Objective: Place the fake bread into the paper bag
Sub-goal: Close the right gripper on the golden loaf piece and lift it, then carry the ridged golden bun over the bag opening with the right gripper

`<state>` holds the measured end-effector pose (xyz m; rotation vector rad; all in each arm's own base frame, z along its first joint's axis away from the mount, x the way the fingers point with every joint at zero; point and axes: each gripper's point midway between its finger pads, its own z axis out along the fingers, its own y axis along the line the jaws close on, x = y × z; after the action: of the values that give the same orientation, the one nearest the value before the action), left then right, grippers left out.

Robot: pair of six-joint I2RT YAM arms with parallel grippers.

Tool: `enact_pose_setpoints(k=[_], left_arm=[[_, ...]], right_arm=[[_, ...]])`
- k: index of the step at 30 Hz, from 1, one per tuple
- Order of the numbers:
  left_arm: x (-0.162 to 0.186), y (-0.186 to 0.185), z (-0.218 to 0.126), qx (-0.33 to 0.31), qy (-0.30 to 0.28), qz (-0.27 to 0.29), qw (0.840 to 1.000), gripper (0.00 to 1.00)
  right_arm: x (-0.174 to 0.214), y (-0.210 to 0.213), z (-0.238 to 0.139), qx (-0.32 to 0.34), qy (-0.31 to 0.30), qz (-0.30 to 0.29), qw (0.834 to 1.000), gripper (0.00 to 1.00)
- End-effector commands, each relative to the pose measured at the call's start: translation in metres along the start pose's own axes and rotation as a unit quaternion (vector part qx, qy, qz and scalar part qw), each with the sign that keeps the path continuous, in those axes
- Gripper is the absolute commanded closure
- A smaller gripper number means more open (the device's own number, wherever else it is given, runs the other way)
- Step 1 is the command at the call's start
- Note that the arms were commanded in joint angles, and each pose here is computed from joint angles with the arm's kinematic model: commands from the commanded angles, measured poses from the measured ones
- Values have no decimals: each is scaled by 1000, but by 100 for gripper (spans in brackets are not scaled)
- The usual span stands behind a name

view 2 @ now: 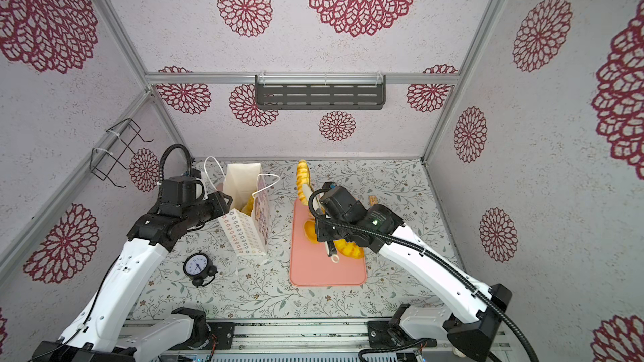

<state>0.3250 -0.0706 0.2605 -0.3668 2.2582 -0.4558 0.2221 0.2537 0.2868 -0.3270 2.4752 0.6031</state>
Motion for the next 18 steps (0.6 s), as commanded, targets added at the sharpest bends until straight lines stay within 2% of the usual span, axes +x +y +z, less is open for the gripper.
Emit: enact_pose_setpoints(k=[1, 10, 18], left_arm=[[-11, -2, -13, -2, -19, -4, 1000, 56], [-9, 6, -23, -19, -29, -8, 999, 60], [-5, 11, -27, -27, -29, -9, 999, 72]], right_arm=[[-32, 18, -19, -23, -43, -29, 998, 93], [-83, 76, -35, -103, -83, -68, 989, 93], [-93, 126, -24, -166, -73, -90, 979, 93]])
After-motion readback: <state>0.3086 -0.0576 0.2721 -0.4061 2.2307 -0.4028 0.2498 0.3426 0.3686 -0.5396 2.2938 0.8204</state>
